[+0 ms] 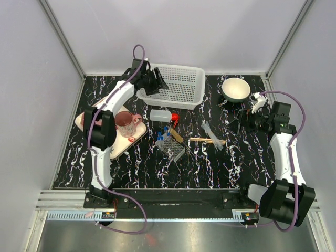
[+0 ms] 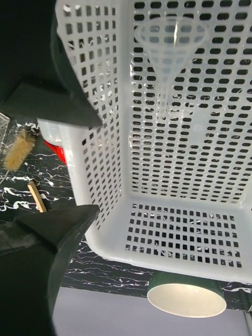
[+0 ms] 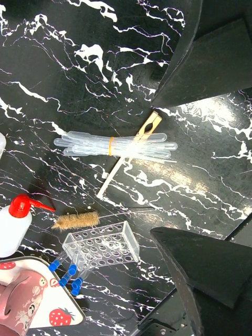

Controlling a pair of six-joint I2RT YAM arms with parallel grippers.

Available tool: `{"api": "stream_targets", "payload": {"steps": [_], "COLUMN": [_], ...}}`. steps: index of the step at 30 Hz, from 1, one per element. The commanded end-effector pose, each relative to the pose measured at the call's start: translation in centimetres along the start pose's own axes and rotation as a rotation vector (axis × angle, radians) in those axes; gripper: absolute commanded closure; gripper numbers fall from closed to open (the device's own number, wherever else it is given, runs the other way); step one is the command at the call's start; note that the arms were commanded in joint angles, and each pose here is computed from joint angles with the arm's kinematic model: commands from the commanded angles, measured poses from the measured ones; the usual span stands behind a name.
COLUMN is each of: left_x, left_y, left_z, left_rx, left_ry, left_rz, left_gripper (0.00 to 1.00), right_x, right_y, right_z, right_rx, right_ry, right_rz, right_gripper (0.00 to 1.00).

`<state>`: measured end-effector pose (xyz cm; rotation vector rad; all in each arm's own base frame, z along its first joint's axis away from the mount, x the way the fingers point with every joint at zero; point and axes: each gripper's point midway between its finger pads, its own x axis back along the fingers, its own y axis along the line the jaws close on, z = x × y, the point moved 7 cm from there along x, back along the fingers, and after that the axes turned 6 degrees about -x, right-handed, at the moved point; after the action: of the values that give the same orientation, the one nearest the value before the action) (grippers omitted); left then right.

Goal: Organize the chemistry lab equipment

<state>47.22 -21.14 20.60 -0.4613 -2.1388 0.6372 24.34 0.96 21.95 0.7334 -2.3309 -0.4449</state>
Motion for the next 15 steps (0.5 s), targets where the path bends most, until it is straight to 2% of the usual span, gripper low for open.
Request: {"api": "stream_targets", "payload": {"steps": [1, 2, 4, 5, 6, 7, 8, 9, 11, 13, 14, 15], "left_x": [7.5, 10.0, 11.4, 14.6, 14.6, 15.9, 19.5, 19.2, 22.8, 23.0, 24.3, 23.9], "left_y": [-3.3, -4.4, -3.7, -4.8, -3.4, -3.6, -4.6, -3.1, -3.5, -2.2, -2.1, -1.3], "left_z": [-3.8, -4.3, -3.7, -3.9, -2.2, -2.3, -1.9, 0.0, 1.0, 3.5, 4.2, 5.9], "left_rx": [-0.173, -0.206, -0.254, -0.278, -0.279, -0.31, -0.335, -0.335, -0.364, -0.389, -0.399, -0.399], "left_ry": [-0.224, -0.277, -0.317, -0.393, -0.384, -0.451, -0.534, -0.515, -0.615, -0.584, -0.601, -0.543], "left_rz": [0.0, 0.011, -0.032, -0.02, -0.058, -0.049, -0.025, -0.049, -0.028, 0.001, 0.022, 0.037], "left_gripper": [0.3, 0.28, 0.27, 0.26, 0.23, 0.19, 0.12, 0.07, 0.01, 0.01, 0.01, 0.01], "right_x": [0.2, 0.1, 0.1, 0.0, -0.1, -0.1, -0.2, -0.2, -0.3, -0.5, -0.5, -0.7], "right_y": [-0.1, 0.0, 0.2, 0.3, 0.4, 0.5, 0.6, 0.6, 0.8, 0.7, 0.7, 0.7], "right_z": [-0.3, -0.2, 0.0, 0.1, 0.4, 0.6, 0.7, 1.0, 1.2, 1.4, 1.5, 1.6], "right_rx": [0.061, 0.064, 0.064, 0.071, 0.074, 0.079, 0.089, 0.087, 0.097, 0.092, 0.087, 0.084], "right_ry": [-0.027, -0.025, -0.019, -0.019, -0.018, -0.018, -0.019, -0.017, -0.02, -0.015, -0.011, -0.003], "right_rz": [0.0, -0.017, -0.041, -0.067, -0.08, -0.091, -0.107, -0.114, -0.136, -0.146, -0.148, -0.148], "right_gripper": [0.0, 0.0, 0.0, 0.0, 0.0, 0.0, 0.0, 0.0, 0.0, 0.0, 0.01, 0.0]}}
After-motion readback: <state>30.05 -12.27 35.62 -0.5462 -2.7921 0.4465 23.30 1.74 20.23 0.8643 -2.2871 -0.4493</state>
